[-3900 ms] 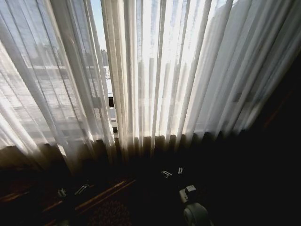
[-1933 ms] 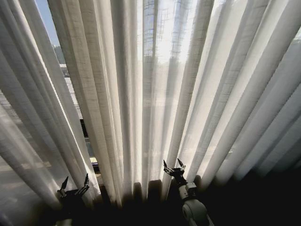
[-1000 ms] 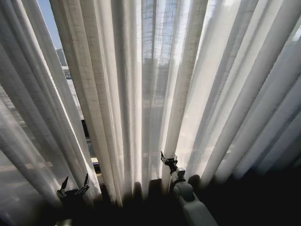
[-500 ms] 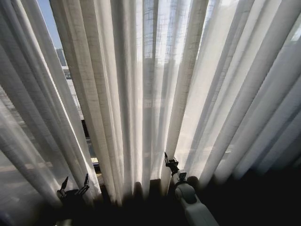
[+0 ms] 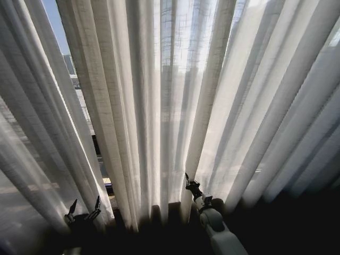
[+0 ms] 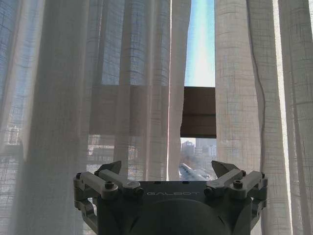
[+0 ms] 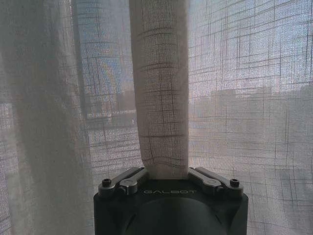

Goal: Open the curtains by pulling them apart, changing their state from closed to fully open.

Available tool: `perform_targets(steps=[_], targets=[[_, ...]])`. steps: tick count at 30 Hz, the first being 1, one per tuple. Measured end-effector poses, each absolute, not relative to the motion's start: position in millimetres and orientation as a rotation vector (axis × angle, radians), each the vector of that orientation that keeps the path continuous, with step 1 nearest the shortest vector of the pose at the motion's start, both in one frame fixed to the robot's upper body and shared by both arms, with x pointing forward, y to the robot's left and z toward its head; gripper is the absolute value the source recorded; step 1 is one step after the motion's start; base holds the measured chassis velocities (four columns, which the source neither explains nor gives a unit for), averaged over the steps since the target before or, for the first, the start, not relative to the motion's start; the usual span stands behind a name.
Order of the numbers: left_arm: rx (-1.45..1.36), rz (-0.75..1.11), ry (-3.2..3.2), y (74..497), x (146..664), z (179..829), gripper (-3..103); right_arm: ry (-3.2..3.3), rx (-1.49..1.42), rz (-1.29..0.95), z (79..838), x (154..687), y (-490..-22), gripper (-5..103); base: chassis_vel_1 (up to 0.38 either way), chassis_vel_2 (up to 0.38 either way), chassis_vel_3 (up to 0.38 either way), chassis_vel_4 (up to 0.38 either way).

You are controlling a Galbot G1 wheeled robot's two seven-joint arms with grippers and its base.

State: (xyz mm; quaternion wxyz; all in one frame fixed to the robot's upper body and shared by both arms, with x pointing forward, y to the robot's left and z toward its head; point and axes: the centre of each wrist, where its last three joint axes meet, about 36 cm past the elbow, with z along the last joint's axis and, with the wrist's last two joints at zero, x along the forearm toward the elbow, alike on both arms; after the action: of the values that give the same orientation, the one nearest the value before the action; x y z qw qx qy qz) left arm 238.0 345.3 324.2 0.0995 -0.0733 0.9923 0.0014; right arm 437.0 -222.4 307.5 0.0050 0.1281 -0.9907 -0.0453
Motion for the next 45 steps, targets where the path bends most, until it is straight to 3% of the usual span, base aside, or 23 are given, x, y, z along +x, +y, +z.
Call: perform_targets(steps=[18,45], targets=[[-0.217,0.004,2.934,345.3,238.1,324.2,100,-3.082,0.478,-0.144,303.0,437.7,-236.5,0,-0.089,-0.093,0.104,0.088],[-0.217,0.004,2.934,345.3,238.0,324.2,100,-3.08,0.511,-0.141,296.5,448.1,-243.7,0,-0.328,-0.328,0.318,0.325]])
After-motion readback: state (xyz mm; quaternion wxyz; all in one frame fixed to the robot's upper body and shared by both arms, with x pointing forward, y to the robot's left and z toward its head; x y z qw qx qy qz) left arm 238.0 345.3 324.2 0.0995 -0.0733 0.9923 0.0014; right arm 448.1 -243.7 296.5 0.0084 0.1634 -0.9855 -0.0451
